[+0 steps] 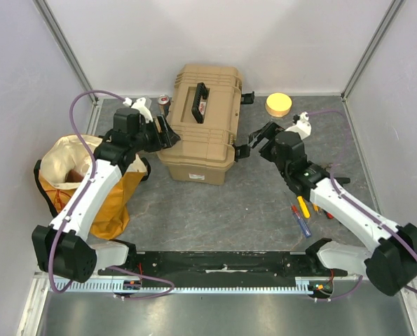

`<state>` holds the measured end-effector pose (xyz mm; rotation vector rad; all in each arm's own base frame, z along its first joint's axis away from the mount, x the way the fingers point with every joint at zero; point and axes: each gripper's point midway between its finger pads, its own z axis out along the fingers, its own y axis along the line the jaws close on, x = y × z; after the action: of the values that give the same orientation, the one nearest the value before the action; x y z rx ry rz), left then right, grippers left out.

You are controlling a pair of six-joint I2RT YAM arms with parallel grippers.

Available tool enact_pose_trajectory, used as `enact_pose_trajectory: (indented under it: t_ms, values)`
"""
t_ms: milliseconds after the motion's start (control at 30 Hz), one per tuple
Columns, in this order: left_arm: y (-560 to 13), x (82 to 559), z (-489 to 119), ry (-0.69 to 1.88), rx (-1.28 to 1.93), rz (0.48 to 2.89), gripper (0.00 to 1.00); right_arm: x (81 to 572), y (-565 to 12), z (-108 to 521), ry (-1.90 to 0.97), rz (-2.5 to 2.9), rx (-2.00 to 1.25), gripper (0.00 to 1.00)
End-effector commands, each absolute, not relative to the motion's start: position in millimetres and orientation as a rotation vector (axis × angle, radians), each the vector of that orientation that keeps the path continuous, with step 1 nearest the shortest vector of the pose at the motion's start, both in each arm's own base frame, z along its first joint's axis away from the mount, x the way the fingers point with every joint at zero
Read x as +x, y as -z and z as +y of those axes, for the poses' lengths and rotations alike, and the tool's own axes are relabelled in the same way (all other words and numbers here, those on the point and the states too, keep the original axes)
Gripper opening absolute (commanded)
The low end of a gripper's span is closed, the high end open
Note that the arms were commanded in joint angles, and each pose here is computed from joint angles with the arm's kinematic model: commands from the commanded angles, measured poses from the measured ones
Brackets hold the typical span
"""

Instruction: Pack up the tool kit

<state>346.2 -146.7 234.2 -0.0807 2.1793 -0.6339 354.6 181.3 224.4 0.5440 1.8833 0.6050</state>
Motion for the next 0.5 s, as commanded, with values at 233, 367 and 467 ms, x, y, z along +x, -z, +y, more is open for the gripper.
enact_pose_trajectory:
  t_ms: [233, 367, 467]
  values:
    - [-341, 356, -172, 0.672, 0.185, 1.866, 0.75, 322, -263, 147, -0.503, 1.825, 0.402, 0.92]
    - [-340, 375, -194, 0.647, 0.281, 1.831, 0.75, 305, -265, 149, -0.563, 1.826, 0.357, 0.92]
    - [-327, 397, -209, 0.538, 0.306, 1.843, 0.75, 298, -270, 148, -0.589, 1.806, 0.349, 0.91]
